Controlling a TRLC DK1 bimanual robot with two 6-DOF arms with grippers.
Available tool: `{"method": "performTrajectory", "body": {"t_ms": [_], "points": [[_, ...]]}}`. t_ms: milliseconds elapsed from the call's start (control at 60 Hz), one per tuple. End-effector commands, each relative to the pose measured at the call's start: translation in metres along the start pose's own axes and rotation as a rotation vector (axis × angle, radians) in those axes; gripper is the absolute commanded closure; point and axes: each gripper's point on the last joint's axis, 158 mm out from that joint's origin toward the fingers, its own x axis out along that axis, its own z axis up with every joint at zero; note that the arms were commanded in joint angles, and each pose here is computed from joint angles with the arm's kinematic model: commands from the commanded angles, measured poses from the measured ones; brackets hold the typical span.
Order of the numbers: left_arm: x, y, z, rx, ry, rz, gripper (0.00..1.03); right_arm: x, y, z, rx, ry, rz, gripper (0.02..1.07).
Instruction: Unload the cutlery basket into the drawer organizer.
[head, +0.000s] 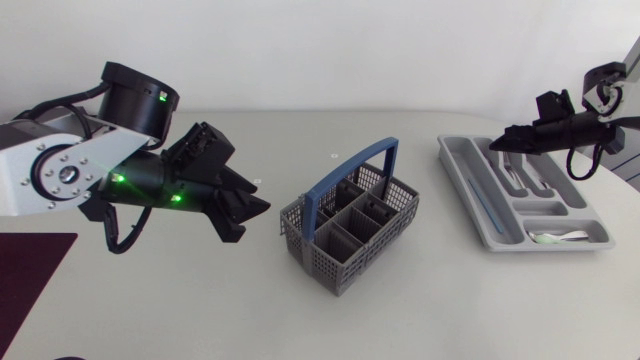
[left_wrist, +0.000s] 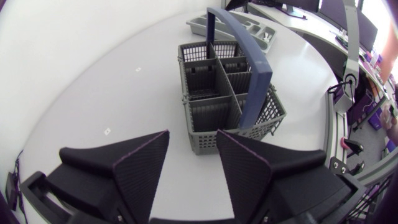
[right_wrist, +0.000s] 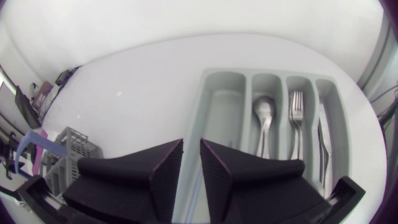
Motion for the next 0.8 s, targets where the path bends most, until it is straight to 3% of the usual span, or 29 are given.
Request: {"method": "performTrajectory", "body": {"t_ms": [0,350,450,567,683,783], "points": [[-0.002,-0.01,-0.01,0.02,0.017,-0.012,0.49,-0.004,0.029,-0.01,-0.018,0.016,0.021,0.81],[-0.004,-0.051,-0.015,0.099,0.046,-0.083,0.5,0.011,0.111,-0.057,-0.104,0.088,0.099,0.81],[0.002,-0.068,-0.019,0.148,0.069,-0.102,0.55,0.02,0.127,-0.069,-0.126,0.106,0.109,0.81],[0.012,-0.09,-0.025,0.196,0.097,-0.145,0.68,0.03,0.143,-0.08,-0.143,0.126,0.117,0.82],[0.028,-0.099,-0.034,0.216,0.142,-0.168,0.72,0.038,0.159,-0.086,-0.154,0.136,0.131,0.96],[0.038,-0.102,-0.034,0.231,0.157,-0.167,0.72,0.041,0.17,-0.089,-0.156,0.143,0.147,0.98]]}}
